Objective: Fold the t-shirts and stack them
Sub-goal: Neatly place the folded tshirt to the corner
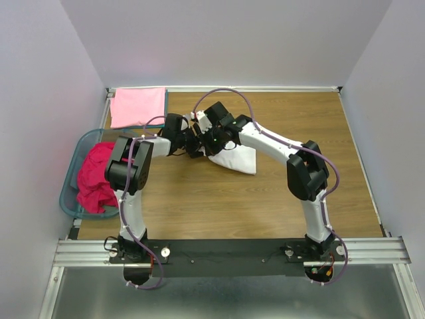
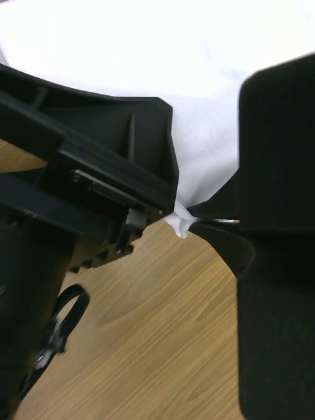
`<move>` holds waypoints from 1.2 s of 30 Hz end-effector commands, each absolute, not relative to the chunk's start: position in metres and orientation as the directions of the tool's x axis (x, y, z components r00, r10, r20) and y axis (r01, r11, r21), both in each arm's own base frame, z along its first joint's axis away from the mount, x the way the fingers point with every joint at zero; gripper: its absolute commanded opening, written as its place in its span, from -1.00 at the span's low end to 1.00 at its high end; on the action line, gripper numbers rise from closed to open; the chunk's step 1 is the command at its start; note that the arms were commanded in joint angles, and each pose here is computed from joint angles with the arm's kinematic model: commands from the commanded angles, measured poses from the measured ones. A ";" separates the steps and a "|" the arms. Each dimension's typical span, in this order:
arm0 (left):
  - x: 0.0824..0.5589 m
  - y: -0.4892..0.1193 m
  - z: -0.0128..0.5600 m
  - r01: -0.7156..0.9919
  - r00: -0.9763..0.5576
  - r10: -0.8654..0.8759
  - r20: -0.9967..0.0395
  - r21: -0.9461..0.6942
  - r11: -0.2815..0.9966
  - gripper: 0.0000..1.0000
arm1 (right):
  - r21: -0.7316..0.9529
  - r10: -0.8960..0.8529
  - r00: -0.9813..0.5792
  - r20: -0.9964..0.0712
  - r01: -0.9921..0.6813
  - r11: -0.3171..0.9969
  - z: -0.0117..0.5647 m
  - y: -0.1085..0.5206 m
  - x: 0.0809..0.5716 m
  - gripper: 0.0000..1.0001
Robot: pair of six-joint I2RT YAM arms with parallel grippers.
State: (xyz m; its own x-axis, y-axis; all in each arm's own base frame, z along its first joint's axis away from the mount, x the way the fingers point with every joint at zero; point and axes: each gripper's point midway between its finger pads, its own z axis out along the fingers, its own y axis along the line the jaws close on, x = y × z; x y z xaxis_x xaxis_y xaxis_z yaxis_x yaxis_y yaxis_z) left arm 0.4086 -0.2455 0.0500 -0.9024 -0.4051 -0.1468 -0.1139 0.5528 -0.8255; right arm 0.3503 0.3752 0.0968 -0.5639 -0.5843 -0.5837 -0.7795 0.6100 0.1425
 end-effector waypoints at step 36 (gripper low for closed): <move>0.513 -0.215 0.103 0.142 -0.751 -0.202 -0.629 -0.453 0.880 -1.00 | 0.164 -0.492 -0.578 -0.651 -0.740 0.652 0.129 0.379 0.362 0.61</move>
